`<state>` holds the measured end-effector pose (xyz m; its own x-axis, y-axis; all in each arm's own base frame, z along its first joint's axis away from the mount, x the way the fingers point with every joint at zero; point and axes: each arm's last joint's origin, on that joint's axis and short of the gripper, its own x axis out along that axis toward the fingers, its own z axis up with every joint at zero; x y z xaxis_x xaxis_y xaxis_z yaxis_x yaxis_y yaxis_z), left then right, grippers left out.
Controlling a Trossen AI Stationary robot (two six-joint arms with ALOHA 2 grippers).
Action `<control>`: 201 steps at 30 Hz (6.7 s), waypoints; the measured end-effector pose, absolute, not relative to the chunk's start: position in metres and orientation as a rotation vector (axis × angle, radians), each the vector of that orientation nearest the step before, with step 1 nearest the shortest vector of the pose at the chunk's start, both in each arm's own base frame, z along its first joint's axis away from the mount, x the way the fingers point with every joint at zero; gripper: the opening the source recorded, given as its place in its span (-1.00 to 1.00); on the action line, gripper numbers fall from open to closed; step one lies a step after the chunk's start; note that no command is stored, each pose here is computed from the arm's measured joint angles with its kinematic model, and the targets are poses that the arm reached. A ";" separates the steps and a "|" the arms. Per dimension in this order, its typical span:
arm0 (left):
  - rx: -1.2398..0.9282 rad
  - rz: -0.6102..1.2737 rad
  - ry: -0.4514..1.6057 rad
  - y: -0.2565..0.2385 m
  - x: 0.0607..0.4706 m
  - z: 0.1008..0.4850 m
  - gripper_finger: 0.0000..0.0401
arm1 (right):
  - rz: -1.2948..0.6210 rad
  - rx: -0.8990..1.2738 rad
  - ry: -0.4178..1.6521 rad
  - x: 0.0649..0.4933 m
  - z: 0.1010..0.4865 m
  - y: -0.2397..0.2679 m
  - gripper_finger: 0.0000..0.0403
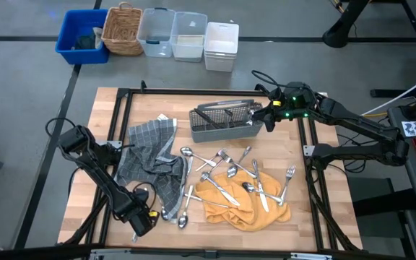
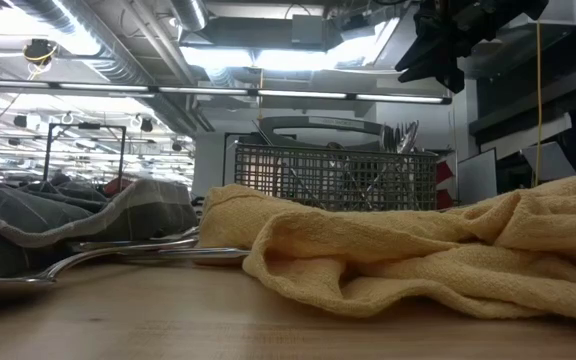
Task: Sort silverware
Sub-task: Put the silver knife into the gray utensil holder, then put the silver spoon into the gray utensil holder
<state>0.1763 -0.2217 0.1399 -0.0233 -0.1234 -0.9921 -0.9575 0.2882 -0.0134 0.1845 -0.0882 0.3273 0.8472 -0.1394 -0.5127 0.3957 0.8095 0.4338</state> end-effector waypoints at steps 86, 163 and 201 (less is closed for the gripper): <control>-1.226 0.842 0.586 -0.138 0.194 0.238 -0.86 | -0.296 0.554 0.476 0.185 0.328 -0.088 -0.50; -0.110 0.726 0.172 0.025 0.364 0.210 -0.36 | -0.240 0.635 0.477 0.185 0.328 -0.086 -0.50; -0.435 0.476 0.414 -0.005 0.303 0.260 -0.42 | -0.102 0.678 1.048 0.186 0.278 0.060 -0.50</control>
<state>0.3026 -0.0051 0.2601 0.8105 0.3448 -0.4734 -0.5164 0.8021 -0.2999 0.1861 0.0602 0.2783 0.5141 0.2344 -0.8251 0.3883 0.7941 0.4676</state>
